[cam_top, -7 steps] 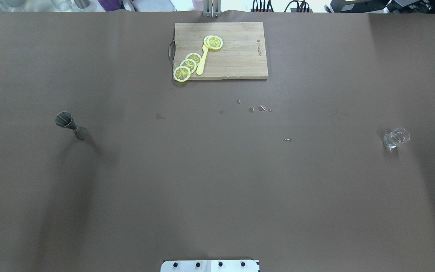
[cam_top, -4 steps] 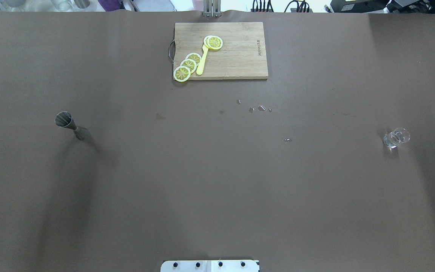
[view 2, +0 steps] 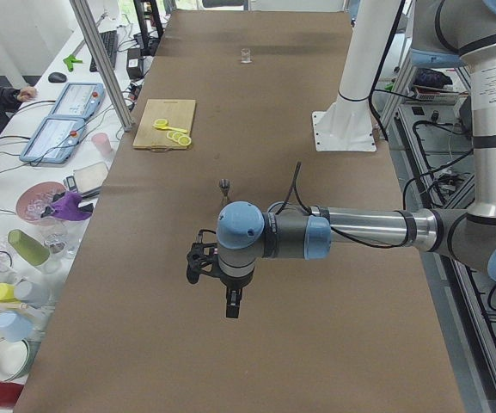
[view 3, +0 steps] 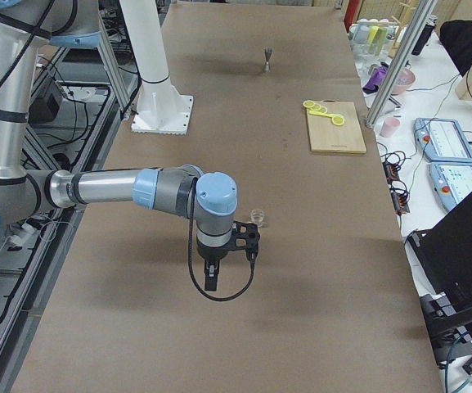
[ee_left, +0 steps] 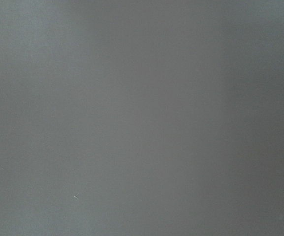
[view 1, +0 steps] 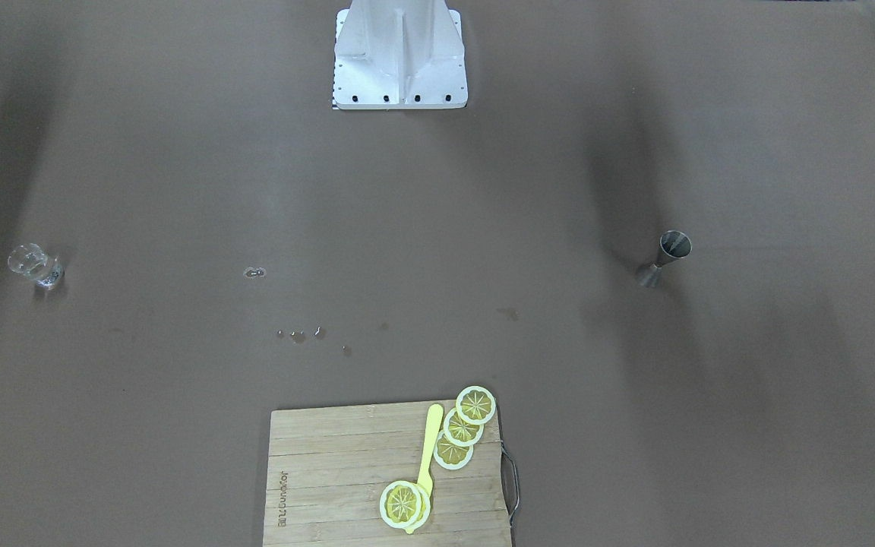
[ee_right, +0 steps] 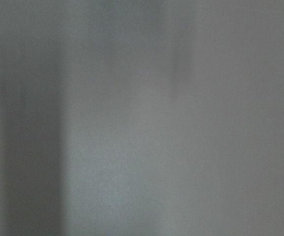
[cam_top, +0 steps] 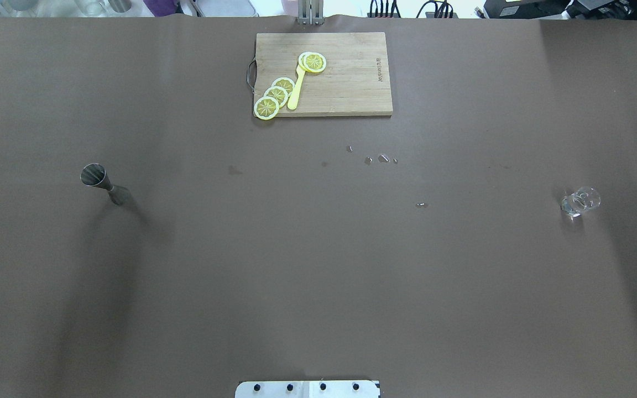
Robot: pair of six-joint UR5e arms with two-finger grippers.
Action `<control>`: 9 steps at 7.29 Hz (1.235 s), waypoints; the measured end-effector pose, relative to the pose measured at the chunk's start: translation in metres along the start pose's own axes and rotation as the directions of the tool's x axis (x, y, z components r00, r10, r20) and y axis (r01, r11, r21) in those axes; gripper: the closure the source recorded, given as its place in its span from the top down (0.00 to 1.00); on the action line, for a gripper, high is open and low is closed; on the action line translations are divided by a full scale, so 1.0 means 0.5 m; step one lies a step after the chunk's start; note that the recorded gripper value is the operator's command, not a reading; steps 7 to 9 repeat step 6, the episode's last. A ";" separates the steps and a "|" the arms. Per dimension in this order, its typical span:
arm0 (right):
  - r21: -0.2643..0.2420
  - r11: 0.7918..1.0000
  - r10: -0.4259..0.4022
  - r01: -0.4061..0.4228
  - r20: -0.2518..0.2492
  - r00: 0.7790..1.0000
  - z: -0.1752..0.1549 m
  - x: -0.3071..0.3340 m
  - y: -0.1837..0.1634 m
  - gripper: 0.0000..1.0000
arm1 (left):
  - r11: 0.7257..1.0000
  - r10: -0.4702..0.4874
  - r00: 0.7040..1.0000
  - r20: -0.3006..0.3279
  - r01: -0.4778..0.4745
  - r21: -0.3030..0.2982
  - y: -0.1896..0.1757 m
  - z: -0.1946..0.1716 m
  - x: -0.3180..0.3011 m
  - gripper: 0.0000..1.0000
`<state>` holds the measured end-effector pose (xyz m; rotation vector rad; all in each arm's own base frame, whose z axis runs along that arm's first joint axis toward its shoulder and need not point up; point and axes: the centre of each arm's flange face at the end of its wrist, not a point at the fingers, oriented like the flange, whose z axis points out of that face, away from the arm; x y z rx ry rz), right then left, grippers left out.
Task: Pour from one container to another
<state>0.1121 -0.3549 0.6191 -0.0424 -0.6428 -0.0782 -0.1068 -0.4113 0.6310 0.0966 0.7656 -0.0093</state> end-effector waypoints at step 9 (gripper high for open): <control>0.030 0.999 -0.018 0.018 0.027 0.999 -0.010 -0.007 -0.048 1.00 | 1.000 0.001 1.000 -0.001 -0.001 0.001 0.003 0.001 0.000 0.98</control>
